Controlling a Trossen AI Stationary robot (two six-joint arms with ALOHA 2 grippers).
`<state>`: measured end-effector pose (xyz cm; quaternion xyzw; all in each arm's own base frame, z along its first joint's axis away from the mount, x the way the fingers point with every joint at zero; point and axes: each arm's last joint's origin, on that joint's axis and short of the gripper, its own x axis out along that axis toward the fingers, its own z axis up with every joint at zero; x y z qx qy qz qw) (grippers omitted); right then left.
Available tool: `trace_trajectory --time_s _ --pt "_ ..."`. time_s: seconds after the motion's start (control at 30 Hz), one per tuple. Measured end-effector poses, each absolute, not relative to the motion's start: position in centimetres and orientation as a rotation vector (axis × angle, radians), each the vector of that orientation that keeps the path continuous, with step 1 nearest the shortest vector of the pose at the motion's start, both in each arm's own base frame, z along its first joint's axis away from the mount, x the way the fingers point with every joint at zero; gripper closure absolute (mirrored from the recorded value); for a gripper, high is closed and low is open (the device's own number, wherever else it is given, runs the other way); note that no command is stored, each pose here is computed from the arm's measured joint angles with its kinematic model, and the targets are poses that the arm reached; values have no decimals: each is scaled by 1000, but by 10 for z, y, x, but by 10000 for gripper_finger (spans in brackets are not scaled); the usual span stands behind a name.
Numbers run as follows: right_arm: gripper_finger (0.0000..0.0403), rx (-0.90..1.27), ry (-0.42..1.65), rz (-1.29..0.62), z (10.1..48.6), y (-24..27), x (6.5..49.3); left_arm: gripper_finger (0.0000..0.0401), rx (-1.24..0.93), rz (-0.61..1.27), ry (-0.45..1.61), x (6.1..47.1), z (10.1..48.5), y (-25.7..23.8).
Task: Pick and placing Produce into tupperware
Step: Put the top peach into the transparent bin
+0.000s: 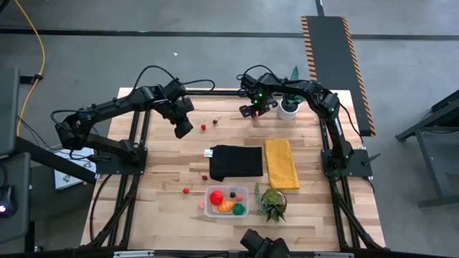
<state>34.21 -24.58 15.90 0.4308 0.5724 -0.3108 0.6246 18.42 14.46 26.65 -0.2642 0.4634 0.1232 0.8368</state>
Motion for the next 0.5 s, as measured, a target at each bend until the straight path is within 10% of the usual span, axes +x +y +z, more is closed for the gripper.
trace_trajectory --time_s 0.5 --pt "269 989 1315 -713 159 -245 343 398 -553 256 983 184 266 145"
